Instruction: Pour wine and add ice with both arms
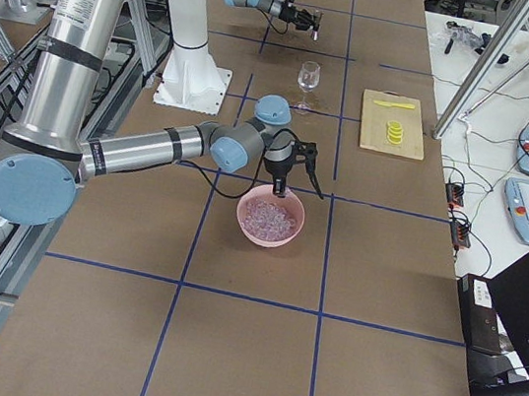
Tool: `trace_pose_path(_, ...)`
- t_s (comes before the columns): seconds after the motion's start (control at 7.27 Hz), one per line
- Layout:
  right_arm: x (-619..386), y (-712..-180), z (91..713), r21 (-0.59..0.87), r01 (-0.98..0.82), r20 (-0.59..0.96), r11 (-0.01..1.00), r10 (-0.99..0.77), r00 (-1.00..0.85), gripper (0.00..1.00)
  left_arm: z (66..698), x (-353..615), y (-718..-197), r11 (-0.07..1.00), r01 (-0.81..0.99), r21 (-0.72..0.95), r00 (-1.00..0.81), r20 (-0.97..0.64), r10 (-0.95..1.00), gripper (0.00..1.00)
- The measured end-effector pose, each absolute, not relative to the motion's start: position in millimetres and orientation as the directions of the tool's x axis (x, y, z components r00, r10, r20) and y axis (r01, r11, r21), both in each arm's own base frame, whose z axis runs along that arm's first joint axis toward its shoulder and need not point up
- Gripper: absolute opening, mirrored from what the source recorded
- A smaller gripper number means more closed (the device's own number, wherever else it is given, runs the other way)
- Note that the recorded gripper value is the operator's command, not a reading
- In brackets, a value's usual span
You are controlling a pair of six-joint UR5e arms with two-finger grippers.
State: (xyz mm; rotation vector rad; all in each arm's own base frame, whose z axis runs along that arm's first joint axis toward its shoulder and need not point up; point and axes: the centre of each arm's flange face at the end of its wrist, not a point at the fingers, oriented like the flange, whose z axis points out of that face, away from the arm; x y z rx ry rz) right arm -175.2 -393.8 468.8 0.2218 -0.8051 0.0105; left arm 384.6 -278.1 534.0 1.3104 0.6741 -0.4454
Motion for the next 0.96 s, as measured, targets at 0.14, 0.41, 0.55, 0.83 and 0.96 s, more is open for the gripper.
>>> trace_pose_path(0.14,-167.6,-393.8,458.7,0.191,-0.103,0.735,0.976,-0.073,0.674,0.0,537.0,386.2,-277.7,0.218,0.649,0.729,0.734,-0.675,0.071,0.0)
trace_pose_path(0.41,-158.8,-395.3,449.0,0.186,-0.113,0.758,0.976,-0.07,0.649,0.0,537.7,387.8,-277.3,0.219,0.652,0.726,0.731,-0.679,0.07,0.22)
trace_pose_path(0.55,-157.9,-395.8,445.7,0.189,-0.114,0.762,0.975,-0.073,0.643,0.0,537.8,388.4,-277.0,0.22,0.652,0.725,0.731,-0.679,0.07,0.29)
trace_pose_path(0.83,-158.0,-395.7,438.7,0.195,-0.113,0.77,0.974,-0.081,0.633,0.0,538.2,389.3,-276.0,0.223,0.65,0.726,0.732,-0.678,0.072,0.32)
trace_pose_path(0.96,-158.9,-396.4,434.8,0.196,-0.114,0.776,0.974,-0.083,0.625,0.0,538.3,390.2,-275.4,0.225,0.65,0.726,0.732,-0.677,0.074,0.32)
